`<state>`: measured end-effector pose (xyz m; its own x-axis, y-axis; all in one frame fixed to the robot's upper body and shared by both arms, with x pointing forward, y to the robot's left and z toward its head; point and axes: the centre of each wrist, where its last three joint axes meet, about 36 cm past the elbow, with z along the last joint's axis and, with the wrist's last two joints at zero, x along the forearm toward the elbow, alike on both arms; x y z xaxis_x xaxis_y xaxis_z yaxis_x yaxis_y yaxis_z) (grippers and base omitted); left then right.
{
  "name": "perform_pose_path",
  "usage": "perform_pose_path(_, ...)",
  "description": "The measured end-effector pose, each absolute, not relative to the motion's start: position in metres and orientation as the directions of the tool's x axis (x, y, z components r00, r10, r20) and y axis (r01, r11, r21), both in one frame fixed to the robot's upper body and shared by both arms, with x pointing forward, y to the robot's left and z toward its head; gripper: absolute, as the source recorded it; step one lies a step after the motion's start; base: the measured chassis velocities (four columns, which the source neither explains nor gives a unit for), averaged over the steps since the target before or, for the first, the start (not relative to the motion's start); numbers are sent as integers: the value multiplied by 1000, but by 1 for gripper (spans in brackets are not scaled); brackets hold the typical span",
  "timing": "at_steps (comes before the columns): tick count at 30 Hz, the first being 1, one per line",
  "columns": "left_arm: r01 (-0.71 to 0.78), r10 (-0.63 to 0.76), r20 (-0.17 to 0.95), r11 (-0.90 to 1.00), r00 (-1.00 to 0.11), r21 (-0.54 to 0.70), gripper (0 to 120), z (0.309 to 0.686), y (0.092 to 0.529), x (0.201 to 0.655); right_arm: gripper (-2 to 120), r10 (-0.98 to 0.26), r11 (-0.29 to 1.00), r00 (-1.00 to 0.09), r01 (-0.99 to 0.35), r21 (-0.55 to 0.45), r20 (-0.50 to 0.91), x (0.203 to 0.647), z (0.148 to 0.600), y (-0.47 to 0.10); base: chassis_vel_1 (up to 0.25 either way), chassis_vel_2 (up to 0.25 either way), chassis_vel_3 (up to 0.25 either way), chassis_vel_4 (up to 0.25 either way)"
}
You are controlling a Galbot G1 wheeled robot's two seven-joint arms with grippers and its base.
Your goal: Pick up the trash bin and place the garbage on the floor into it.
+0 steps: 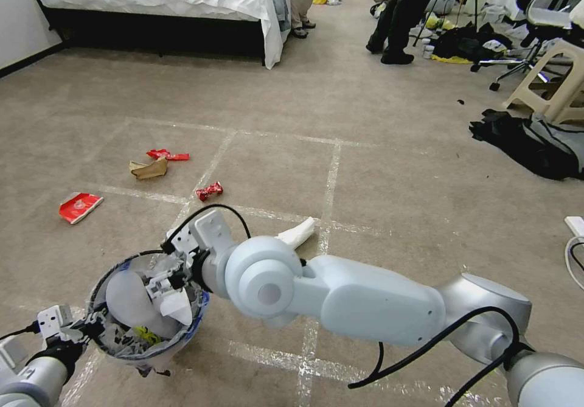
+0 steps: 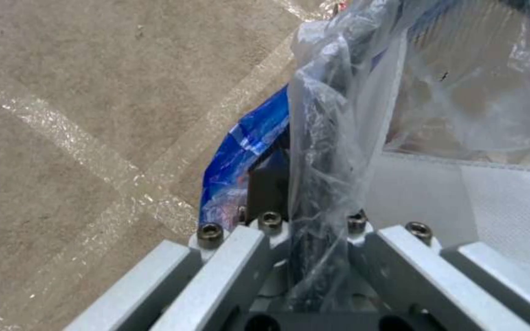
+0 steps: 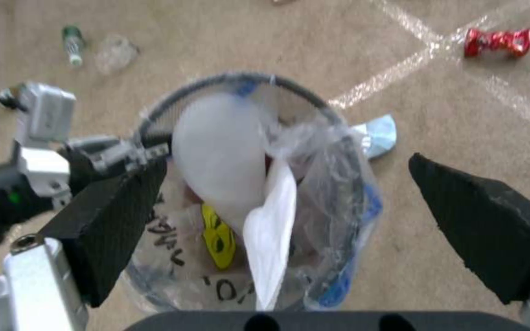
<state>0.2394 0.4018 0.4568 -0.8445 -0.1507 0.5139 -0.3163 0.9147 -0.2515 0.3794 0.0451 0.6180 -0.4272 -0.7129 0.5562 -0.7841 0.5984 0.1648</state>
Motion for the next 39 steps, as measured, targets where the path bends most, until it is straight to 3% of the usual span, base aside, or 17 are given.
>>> perform_pose_path(9,-320,-155,515,914,-843,-249,1,458,403,238,100,-756,601,-468,-773,202,459,392,639,24,0,0,0,0)
perform_pose_path(15,-312,-153,503,917,-850,-248,1,466,401,235,100,-802,598,-551,-750,285,231,410,649,-6,0,0,0,0)
perform_pose_path(17,-312,-156,500,918,-852,-245,1,470,400,232,100,-781,608,-620,-730,312,70,423,645,-32,0,0,0,0)
perform_pose_path(19,-313,-157,501,918,-851,-244,1,471,400,232,100,-769,616,-639,-721,317,39,426,643,-39,0,0,0,0)
perform_pose_path(23,-317,-164,501,918,-850,-238,1,474,400,229,100,-672,673,-737,-650,353,-75,436,632,-88,0,0,0,0)
perform_pose_path(25,-318,-166,500,918,-850,-235,1,475,400,227,100,-616,710,-777,-618,338,-128,439,625,-112,0,0,0,0)
perform_pose_path(27,-325,-176,499,918,-849,-228,1,479,402,224,100,-482,794,-832,-547,265,-275,446,611,-166,0,0,0,0)
perform_pose_path(32,-330,-185,494,917,-849,-225,1,482,402,223,100,-395,839,-855,-485,245,-337,440,599,-195,0,0,0,0)
perform_pose_path(35,-331,-189,478,914,-858,-234,1,488,397,221,100,-259,917,-882,-353,185,-394,431,576,-228,0,0,0,0)
perform_pose_path(39,-330,-189,475,915,-859,-233,1,490,395,219,99,-199,936,-886,-298,188,-418,423,573,-239,0,0,0,0)
